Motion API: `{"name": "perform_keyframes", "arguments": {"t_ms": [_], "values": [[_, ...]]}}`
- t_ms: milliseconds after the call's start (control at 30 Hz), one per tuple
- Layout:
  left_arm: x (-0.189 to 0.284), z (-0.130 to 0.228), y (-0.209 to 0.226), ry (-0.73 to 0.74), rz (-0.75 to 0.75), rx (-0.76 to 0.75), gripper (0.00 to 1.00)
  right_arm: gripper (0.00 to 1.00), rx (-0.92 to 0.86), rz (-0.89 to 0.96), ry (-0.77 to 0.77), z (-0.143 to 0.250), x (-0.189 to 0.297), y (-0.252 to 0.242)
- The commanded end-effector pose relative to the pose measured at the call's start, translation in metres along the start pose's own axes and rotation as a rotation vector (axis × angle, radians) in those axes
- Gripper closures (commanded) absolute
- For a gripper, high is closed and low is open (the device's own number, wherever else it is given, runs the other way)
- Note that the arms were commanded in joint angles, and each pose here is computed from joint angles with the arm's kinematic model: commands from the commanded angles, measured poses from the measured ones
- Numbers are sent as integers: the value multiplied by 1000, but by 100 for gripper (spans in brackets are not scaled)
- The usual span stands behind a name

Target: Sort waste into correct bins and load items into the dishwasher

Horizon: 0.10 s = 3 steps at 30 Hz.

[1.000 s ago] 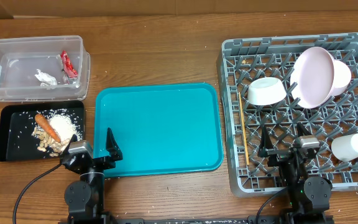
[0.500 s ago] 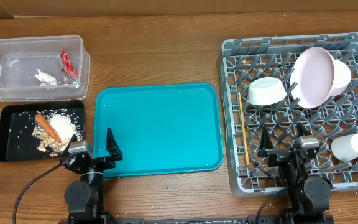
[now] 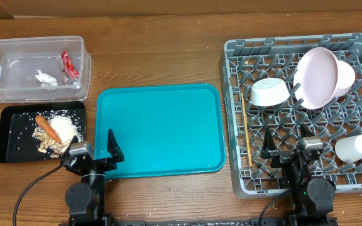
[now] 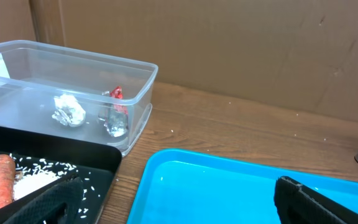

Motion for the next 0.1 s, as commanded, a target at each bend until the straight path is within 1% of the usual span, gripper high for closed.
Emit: {"name": "perform_keyframes", "arguments": {"t_ms": [0, 67], "values": [[0, -2, 3, -12, -14, -18, 0, 0, 4, 3, -6, 1, 0, -1], [0, -2, 3, -12, -14, -18, 0, 0, 4, 3, -6, 1, 0, -1]]}}
Point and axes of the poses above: each gripper's point midway between its finger pads, its own x axis back along the fingers, its own y axis along the line the jaws close on, z = x × y, the point moved 1 cm from there along x, back along the fingers, and after that the axes turned 2 degrees about x, right-handed, at the moved point
